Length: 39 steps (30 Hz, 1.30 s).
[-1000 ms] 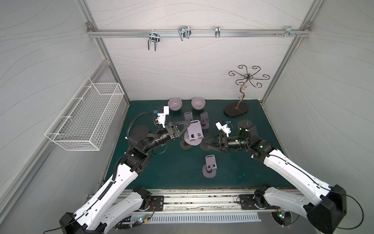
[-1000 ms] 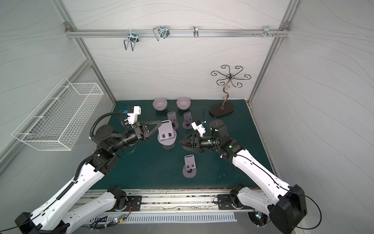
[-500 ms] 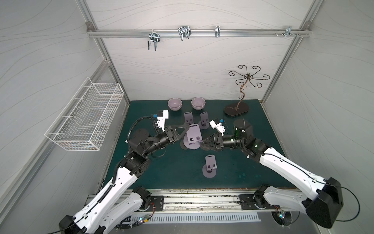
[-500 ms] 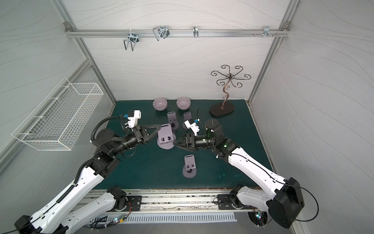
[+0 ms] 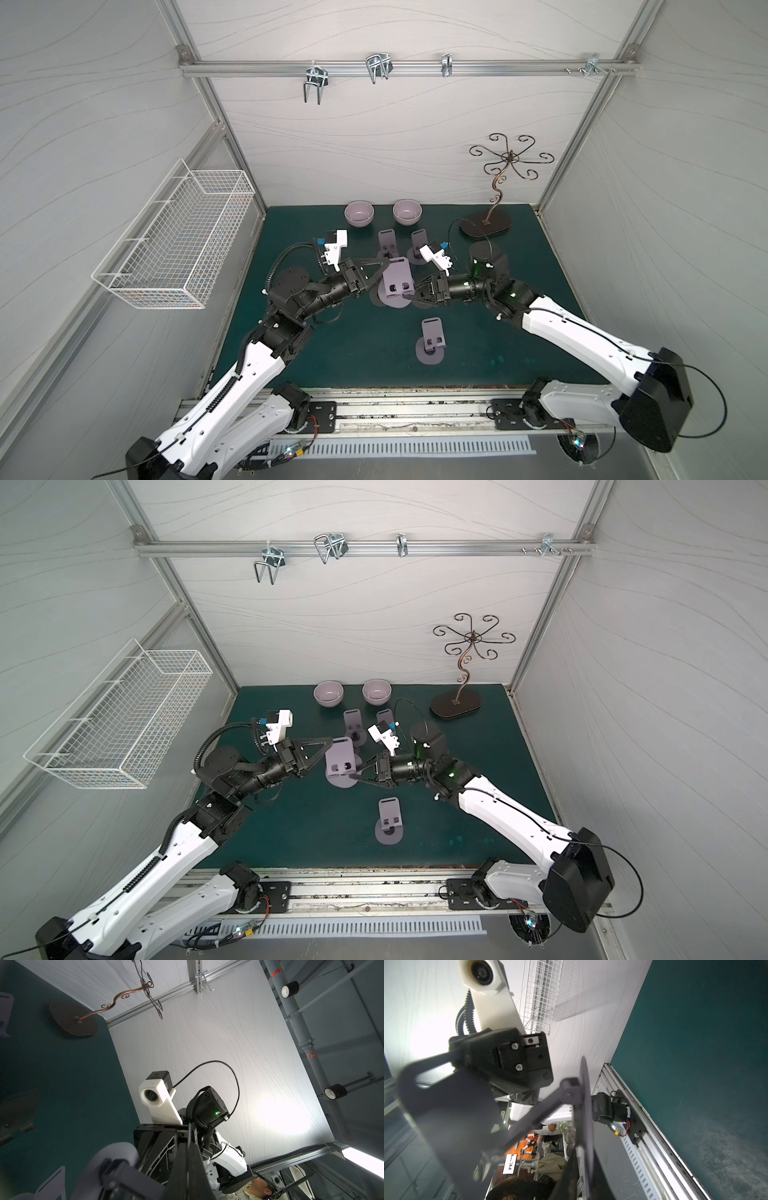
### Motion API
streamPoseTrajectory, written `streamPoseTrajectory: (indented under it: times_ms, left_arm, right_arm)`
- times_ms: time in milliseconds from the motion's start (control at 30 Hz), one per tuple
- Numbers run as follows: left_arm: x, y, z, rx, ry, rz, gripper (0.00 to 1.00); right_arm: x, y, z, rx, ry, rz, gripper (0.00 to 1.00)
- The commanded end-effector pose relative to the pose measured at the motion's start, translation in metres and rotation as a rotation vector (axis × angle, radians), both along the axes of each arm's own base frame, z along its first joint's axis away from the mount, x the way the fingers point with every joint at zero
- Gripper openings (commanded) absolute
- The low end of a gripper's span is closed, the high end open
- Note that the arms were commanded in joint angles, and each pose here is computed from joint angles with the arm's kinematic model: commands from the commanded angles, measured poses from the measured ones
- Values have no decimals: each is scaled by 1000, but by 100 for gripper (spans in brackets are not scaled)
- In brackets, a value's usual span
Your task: Open the phone stand
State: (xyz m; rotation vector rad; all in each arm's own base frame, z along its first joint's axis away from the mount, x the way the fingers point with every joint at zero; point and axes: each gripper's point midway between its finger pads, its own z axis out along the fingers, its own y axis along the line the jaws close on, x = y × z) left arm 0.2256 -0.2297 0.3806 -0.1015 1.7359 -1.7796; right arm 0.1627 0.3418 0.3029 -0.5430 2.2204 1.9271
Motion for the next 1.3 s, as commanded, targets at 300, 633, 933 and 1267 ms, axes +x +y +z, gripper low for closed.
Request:
streamPoseTrajectory:
  times_ms: [300, 633, 933, 1267]
  left_arm:
    - [-41, 3, 81, -16, -399, -75, 0]
    - [-59, 4, 134, 39, -711, -59, 0]
    - [-67, 14, 129, 111, -851, 19, 0]
    - [-62, -1, 91, 302, -844, -93, 0]
  right_arm:
    - [-11, 2, -81, -168, 287, 28, 0]
    - [-39, -10, -141, -277, 507, 69, 0]
    - [-33, -12, -132, -210, 586, 77, 0]
    - [-29, -14, -116, -206, 564, 80, 0]
